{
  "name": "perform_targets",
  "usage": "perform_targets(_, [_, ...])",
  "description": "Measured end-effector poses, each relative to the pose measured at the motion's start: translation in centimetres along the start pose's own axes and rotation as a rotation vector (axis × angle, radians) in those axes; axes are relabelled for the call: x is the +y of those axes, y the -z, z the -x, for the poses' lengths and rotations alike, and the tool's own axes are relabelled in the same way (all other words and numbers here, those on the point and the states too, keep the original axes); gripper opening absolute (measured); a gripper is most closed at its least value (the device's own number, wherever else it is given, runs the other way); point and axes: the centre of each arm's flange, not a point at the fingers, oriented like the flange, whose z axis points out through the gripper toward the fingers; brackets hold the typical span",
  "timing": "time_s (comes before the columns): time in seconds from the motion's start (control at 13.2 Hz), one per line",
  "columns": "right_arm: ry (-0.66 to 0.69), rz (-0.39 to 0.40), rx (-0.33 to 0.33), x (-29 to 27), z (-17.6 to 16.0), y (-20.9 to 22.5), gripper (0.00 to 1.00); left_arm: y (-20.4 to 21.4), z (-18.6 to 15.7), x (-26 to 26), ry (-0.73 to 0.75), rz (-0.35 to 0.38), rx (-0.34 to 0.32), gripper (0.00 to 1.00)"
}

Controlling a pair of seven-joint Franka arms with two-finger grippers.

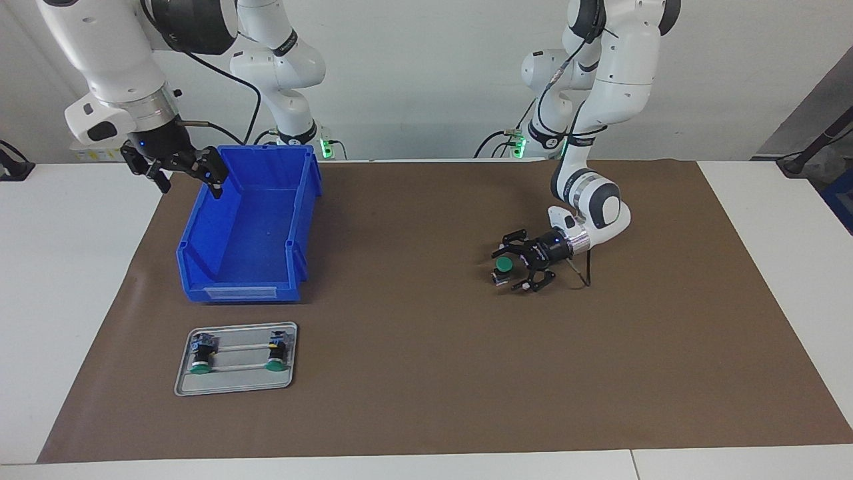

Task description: Place and press button with both arms

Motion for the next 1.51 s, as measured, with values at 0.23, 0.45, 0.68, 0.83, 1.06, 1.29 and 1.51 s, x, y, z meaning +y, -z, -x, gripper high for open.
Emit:
perform_targets(0.23, [0.0,0.0,0.0,0.0,0.0,0.0,1.0,-0.6,-3.1,-1.0,0.064,0.003,0.03,1.0])
perform_targets(0.45, [0.0,0.0,0.0,0.0,0.0,0.0,1.0,-1.3,-7.3,-1.6,0.15,0.016,0.064,1.0])
perform_targets(0.68, [0.0,0.0,0.0,0.0,0.0,0.0,1.0,-2.0,-11.8,-2.6,0.256,0.044,0.088,1.0])
perform_targets(0.83, [0.0,0.0,0.0,0.0,0.0,0.0,1.0,-2.4,-15.0,-3.6,0.334,0.081,0.055,1.0])
perform_targets(1.06, [0.0,0.0,0.0,0.0,0.0,0.0,1.0,-2.9,-21.7,-5.0,0.419,0.057,-0.132,1.0])
perform_targets(1.29, [0.0,0.0,0.0,0.0,0.0,0.0,1.0,-3.8,-27.0,-2.9,0.45,0.012,-0.364,1.0])
perform_targets(1.51, [0.0,0.0,0.0,0.0,0.0,0.0,1.0,-2.4,-29.3,-1.5,0.478,-0.087,-0.622,1.0])
